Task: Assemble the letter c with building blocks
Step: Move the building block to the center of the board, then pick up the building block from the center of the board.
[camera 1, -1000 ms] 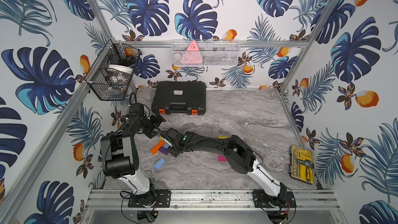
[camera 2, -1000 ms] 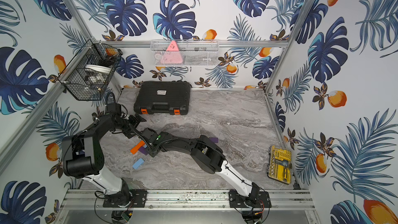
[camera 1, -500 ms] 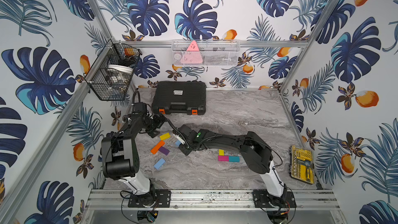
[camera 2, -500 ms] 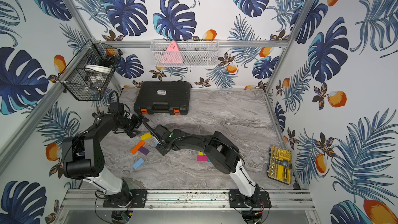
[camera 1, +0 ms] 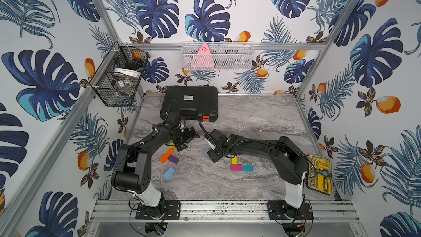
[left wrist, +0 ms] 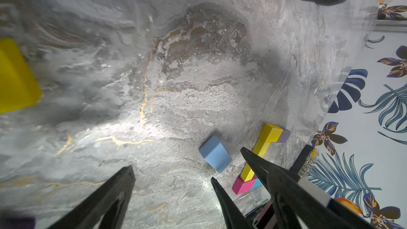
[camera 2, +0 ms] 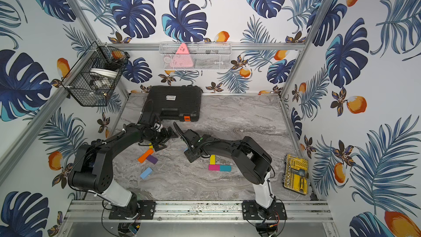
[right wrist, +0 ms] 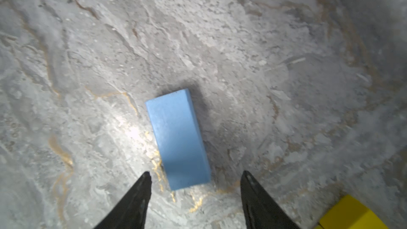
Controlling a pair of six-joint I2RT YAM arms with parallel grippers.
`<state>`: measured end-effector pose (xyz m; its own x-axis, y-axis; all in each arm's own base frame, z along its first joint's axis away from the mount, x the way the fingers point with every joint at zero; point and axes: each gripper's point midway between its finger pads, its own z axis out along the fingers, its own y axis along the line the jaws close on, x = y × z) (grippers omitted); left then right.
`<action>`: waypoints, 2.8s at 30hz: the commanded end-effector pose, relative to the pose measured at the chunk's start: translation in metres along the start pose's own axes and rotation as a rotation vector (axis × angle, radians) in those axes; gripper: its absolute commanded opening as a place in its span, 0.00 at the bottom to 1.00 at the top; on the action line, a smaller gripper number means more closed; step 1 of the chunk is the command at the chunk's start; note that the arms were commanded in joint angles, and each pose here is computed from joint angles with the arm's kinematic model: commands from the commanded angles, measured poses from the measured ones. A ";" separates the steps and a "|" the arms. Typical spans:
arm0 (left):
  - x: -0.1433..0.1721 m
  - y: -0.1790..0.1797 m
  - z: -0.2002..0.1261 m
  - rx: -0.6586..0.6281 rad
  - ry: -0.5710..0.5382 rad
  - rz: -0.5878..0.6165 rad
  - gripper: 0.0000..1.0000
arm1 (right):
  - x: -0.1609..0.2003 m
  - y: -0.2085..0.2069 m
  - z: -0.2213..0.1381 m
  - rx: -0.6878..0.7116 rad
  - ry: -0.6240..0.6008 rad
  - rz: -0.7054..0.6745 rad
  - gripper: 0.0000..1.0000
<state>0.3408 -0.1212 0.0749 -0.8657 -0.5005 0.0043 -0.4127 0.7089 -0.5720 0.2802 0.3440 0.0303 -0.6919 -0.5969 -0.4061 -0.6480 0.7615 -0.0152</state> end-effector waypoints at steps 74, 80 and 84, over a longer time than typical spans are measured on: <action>0.098 -0.043 0.077 -0.047 0.109 0.136 0.99 | 0.039 -0.035 -0.060 -0.068 -0.070 0.439 0.68; 0.098 -0.044 0.071 -0.050 0.096 0.134 0.99 | 0.037 -0.035 -0.062 -0.070 -0.078 0.441 0.69; 0.089 -0.046 0.053 -0.092 0.043 0.160 0.99 | 0.035 -0.035 -0.067 -0.077 -0.093 0.444 0.69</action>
<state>0.2958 -0.2369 0.0503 -0.9401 -0.3408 -0.0050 -0.2850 0.7940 -0.5370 0.2549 0.2772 0.0717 -0.8837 -0.2104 -0.4181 -0.3271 0.9166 0.2301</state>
